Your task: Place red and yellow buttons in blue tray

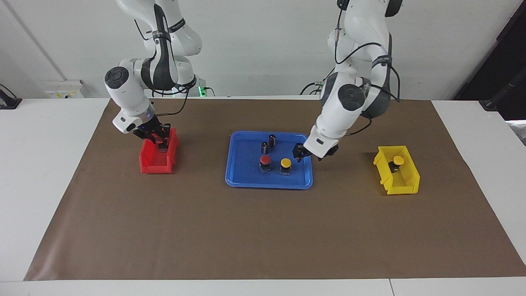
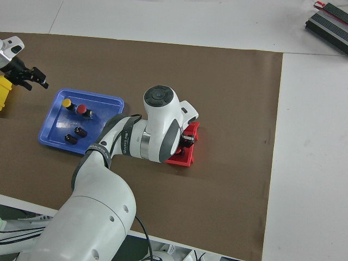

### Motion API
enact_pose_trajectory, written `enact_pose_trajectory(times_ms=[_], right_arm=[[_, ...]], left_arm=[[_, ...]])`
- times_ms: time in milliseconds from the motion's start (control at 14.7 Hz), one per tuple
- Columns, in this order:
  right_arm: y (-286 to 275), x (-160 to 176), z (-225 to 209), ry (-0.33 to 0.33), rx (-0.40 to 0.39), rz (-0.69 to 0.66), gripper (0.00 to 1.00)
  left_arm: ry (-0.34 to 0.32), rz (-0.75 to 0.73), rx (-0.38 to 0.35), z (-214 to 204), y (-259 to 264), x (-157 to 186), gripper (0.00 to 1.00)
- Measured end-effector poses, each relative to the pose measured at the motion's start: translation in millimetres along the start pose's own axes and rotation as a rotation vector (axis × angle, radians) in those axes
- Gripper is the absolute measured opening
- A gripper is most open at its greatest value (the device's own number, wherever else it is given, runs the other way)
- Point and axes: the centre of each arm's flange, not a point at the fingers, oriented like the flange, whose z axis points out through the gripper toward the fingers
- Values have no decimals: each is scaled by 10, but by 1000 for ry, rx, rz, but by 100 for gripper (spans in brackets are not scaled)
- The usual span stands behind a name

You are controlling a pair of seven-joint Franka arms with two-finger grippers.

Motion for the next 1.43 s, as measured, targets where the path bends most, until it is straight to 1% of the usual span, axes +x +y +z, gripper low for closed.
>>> enact_pose_trajectory(times_ms=[136, 204, 272, 408, 544, 680, 816, 884, 952, 1020, 1088, 1156, 1224, 1360, 1428], right_arm=[[-21, 155, -374, -21, 3, -8, 41], [-52, 252, -605, -31, 4, -16, 41], [-104, 359, -841, -36, 6, -27, 41], [-325, 613, -1282, -33, 8, -30, 41], [-898, 888, -1613, -3, 20, 24, 41], [-1646, 1057, -1741, 20, 49, 104, 41], [-2275, 1184, -1631, 37, 65, 159, 41], [-2566, 1240, -1493, 51, 71, 171, 41], [-2839, 1274, -1289, 51, 70, 174, 41], [-3056, 1301, -1052, 41, 64, 172, 41], [-3193, 1337, -828, 32, 57, 171, 41], [-3235, 1379, -641, 22, 51, 172, 41], [-3211, 1416, -508, 12, 43, 178, 41], [-3108, 1432, -377, -4, 25, 190, 41], [-3078, 1427, -329, -1, 22, 194, 41]], left_arm=[[5, 7, 42, -346, -587, 107, 96], [12, 23, 61, -500, -862, 139, 96], [25, 36, 72, -639, -1118, 171, 100], [42, 55, 70, -860, -1635, 223, 100], [61, 66, 64, -983, -2082, 271, 100], [100, 59, 64, -927, -2424, 351, 100], [125, 44, 67, -718, -2716, 420, 98], [133, 35, 69, -570, -2810, 446, 98], [145, 30, 71, -388, -2857, 463, 95], [153, 30, 73, -206, -2873, 461, 95], [149, 31, 74, -51, -2877, 439, 89], [141, 31, 74, 58, -2877, 410, 89], [133, 32, 74, 115, -2875, 389, 84], [120, 36, 72, 182, -2847, 332, 82], [112, 39, 71, 217, -2829, 284, 81]])
